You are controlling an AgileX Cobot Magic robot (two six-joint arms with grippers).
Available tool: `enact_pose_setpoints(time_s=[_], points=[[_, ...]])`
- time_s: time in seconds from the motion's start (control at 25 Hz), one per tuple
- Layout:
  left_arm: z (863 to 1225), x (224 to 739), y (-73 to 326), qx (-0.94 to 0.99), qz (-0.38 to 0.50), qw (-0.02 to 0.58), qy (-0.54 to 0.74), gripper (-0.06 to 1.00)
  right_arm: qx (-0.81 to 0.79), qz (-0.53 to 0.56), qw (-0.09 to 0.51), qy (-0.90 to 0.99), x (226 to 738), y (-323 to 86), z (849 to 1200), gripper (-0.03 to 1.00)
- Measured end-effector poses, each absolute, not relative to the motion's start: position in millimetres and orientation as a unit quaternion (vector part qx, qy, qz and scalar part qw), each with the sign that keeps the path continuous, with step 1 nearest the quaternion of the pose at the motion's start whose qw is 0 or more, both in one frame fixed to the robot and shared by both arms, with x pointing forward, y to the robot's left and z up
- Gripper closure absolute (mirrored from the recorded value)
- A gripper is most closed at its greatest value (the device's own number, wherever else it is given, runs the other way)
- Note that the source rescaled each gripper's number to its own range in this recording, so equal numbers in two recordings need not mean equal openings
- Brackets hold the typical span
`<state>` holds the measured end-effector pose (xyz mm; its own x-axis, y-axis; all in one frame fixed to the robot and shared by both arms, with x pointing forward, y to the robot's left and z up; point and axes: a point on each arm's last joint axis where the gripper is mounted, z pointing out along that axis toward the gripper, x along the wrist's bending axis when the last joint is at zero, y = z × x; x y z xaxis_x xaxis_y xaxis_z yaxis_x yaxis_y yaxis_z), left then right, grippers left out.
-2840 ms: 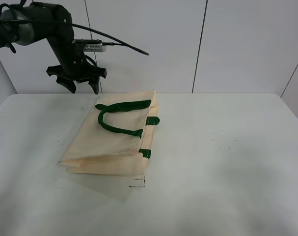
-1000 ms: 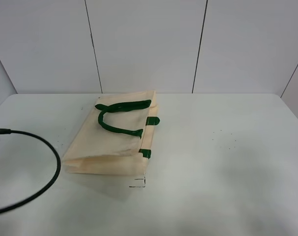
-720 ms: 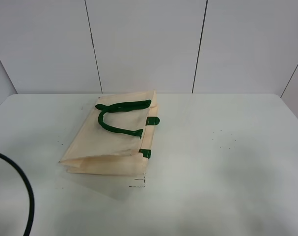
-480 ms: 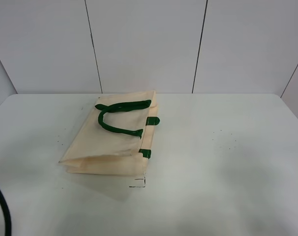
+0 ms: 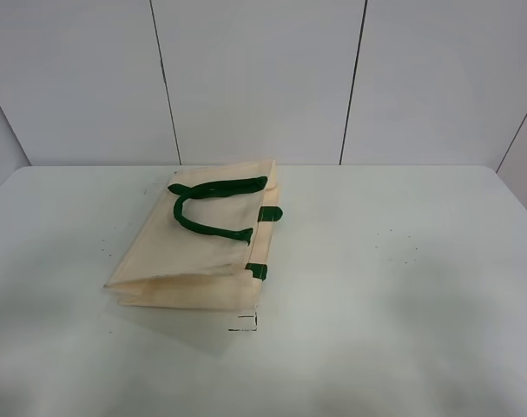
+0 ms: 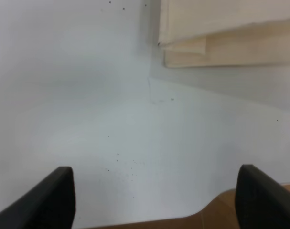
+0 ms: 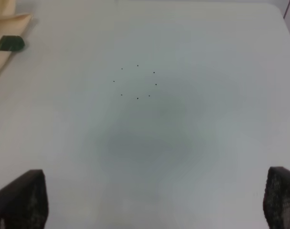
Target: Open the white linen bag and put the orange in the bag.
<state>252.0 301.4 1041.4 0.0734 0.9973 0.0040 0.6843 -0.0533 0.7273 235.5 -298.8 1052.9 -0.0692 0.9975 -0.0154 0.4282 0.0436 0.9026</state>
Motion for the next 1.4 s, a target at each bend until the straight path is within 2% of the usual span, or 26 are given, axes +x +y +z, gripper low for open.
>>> enact_pose_setpoints(time_s=[0.28, 0.52, 1.4], points=[[1042, 245, 302, 0.64, 0.298, 0.295, 0.644, 0.0, 0.574, 0.386, 0.369, 0.621, 236, -299, 1053, -0.03], [1042, 229, 302, 0.618, 0.334, 0.326, 0.633, 0.0, 0.574, 0.386, 0.369, 0.621, 236, -299, 1053, -0.03], [1042, 228, 302, 0.63, 0.328, 0.337, 0.618, 0.0, 0.574, 0.386, 0.369, 0.621, 236, -299, 1053, -0.03]])
